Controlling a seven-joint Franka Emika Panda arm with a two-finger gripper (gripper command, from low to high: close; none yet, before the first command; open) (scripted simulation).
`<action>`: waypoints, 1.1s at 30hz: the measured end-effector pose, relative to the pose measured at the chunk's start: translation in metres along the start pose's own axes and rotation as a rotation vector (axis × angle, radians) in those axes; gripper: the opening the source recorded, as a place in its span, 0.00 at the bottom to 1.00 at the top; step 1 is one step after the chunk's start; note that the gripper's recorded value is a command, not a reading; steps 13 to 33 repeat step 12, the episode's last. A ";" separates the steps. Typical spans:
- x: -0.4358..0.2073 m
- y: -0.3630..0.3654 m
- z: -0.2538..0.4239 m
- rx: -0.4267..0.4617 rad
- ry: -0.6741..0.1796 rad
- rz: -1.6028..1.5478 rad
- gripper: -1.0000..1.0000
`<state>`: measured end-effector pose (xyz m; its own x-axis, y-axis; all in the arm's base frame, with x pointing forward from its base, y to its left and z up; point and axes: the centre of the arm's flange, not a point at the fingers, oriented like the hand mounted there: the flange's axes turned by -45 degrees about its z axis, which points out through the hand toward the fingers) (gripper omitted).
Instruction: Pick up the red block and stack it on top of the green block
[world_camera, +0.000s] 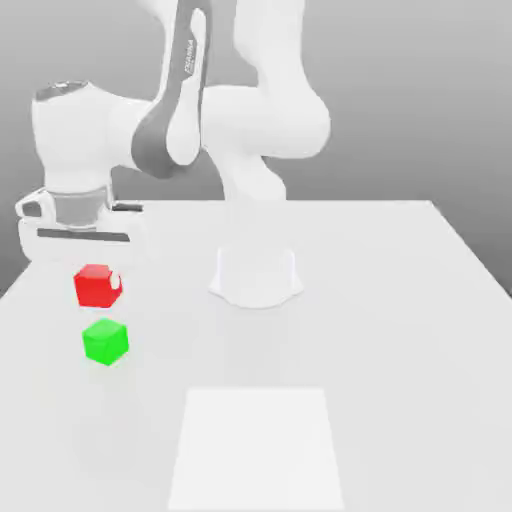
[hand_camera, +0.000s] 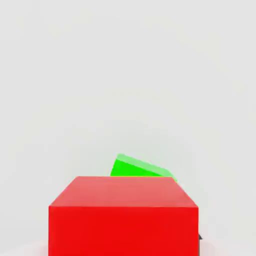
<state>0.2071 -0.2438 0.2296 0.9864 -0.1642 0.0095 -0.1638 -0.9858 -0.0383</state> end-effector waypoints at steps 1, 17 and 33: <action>0.001 0.000 0.004 0.004 0.002 0.000 0.00; -0.006 0.005 0.048 -0.029 -0.007 0.010 1.00; -0.006 0.005 0.048 -0.029 -0.007 0.010 1.00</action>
